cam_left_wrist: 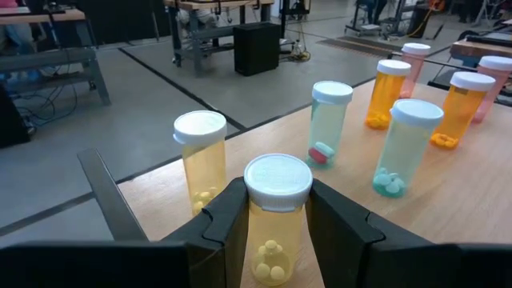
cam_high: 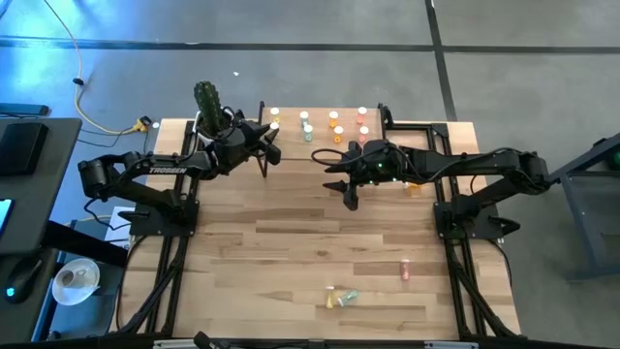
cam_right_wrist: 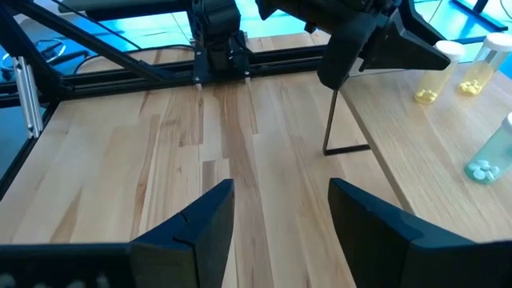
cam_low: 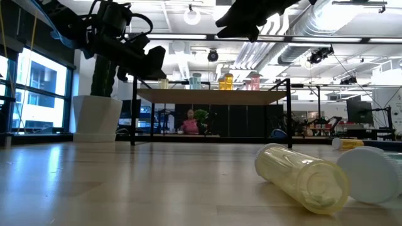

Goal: Pick and place medicine bottles onto shelf by color
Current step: Put the top yellow pill bottle on the shelf aligned with the other yellow pill bottle, then put the pink pill bottle on the shelf aligned with the other pink pill bottles

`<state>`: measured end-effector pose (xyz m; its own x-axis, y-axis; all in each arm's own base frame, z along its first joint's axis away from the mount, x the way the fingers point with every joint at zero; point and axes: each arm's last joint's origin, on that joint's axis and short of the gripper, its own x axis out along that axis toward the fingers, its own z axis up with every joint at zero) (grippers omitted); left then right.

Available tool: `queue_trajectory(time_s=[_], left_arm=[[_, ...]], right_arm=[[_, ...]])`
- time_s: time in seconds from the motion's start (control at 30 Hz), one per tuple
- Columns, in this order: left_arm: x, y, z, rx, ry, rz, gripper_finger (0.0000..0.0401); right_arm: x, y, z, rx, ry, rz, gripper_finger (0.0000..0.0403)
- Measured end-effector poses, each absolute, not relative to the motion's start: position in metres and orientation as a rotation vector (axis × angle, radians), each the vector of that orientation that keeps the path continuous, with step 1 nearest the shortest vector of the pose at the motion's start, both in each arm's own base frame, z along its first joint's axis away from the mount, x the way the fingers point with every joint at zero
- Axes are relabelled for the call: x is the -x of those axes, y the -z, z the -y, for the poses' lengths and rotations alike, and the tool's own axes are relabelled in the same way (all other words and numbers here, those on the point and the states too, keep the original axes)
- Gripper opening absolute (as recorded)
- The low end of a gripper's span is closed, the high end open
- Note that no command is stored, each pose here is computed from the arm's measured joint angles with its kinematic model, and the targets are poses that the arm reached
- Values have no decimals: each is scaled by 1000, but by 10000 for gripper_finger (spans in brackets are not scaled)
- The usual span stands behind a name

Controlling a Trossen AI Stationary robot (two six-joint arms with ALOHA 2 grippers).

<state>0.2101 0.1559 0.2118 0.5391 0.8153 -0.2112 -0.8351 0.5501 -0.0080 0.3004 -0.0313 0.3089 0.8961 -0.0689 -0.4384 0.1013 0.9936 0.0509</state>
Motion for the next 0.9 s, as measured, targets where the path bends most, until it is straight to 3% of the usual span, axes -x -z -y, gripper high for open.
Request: queue_trajectory(time_s=[0.37, 0.9], left_arm=[[-209, -211, -156, 117, -1006, -192, 113], [-210, -211, -156, 117, -1005, -197, 172]], right_arm=[[-300, -309, 31, -73, 88, -454, 195], [-300, -309, 31, -73, 88, -453, 195]])
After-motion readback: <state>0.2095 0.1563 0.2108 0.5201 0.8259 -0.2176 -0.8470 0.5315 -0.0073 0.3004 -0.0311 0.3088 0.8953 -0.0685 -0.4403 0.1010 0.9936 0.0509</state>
